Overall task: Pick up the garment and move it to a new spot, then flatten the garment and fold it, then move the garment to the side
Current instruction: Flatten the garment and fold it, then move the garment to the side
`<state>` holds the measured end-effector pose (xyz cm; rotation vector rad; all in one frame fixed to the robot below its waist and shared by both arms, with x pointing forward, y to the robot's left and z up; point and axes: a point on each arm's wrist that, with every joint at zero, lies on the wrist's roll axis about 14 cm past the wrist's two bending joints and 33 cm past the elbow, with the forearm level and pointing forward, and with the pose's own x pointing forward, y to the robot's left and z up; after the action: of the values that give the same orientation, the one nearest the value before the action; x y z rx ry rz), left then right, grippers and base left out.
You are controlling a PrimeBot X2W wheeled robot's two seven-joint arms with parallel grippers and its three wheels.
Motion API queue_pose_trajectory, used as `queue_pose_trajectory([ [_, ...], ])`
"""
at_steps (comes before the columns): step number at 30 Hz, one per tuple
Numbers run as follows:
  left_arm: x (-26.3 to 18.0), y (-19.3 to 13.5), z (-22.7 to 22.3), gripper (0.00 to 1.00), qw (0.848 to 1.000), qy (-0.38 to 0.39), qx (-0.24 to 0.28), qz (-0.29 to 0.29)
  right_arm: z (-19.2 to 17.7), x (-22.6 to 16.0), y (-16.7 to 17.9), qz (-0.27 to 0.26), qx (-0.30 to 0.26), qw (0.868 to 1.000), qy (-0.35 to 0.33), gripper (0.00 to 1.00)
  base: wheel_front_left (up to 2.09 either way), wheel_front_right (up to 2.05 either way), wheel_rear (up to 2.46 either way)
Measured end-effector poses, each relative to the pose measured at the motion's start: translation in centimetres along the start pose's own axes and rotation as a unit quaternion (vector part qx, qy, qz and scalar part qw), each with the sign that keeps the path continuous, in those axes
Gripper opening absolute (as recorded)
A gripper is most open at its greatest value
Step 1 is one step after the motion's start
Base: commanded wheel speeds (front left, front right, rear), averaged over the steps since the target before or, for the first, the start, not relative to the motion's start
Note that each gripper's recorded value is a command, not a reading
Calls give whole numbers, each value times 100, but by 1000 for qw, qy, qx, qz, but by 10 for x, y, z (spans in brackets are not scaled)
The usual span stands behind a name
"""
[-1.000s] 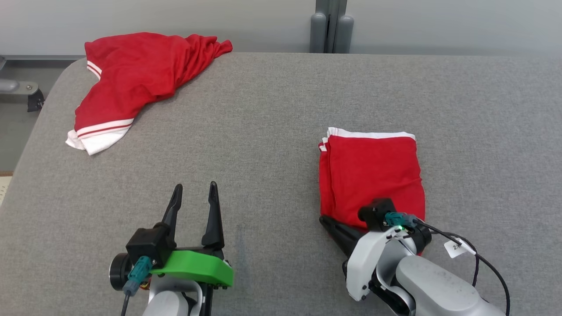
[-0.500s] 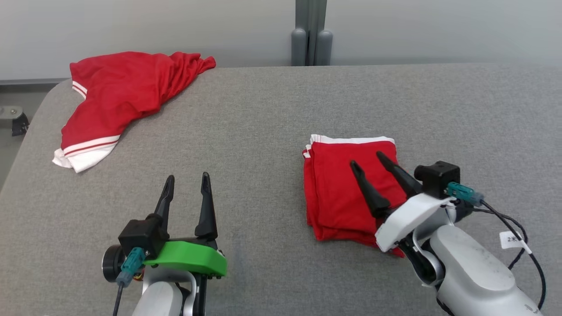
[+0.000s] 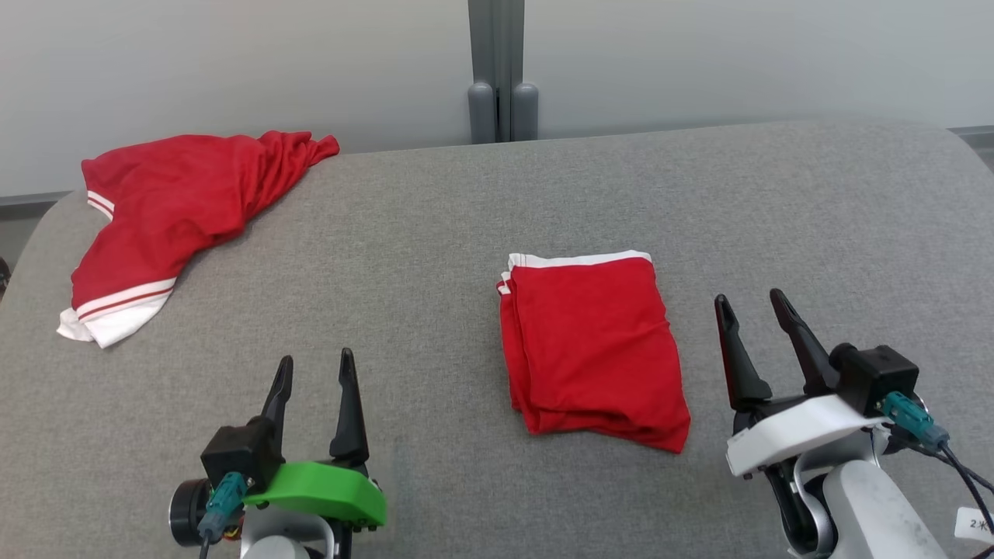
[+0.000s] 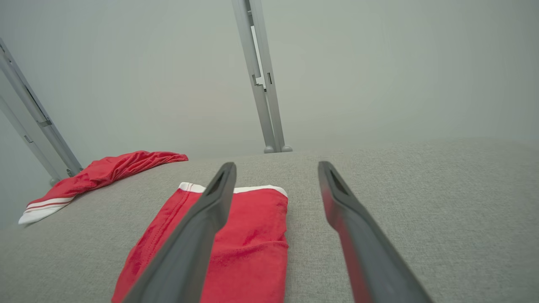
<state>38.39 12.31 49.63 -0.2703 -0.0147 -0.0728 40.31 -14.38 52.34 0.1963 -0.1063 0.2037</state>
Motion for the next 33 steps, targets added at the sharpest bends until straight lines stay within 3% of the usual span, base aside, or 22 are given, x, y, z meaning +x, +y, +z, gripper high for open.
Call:
queue_pose_trajectory([
  [9, -12, 9, -6, 100, 1000, 8, 12, 13, -1, -22, -1, -23, -5, 1000, -4, 100, 0, 0, 0],
  [27, -14, 12, -9, 100, 1000, 12, 19, 17, -6, -18, 2, -21, -11, 1000, 6, 100, 0, 0, 0],
  [33, -13, 12, -11, 100, 1000, 15, 18, 17, -20, -18, -2, -25, -18, 999, 38, 100, 0, 0, 0],
])
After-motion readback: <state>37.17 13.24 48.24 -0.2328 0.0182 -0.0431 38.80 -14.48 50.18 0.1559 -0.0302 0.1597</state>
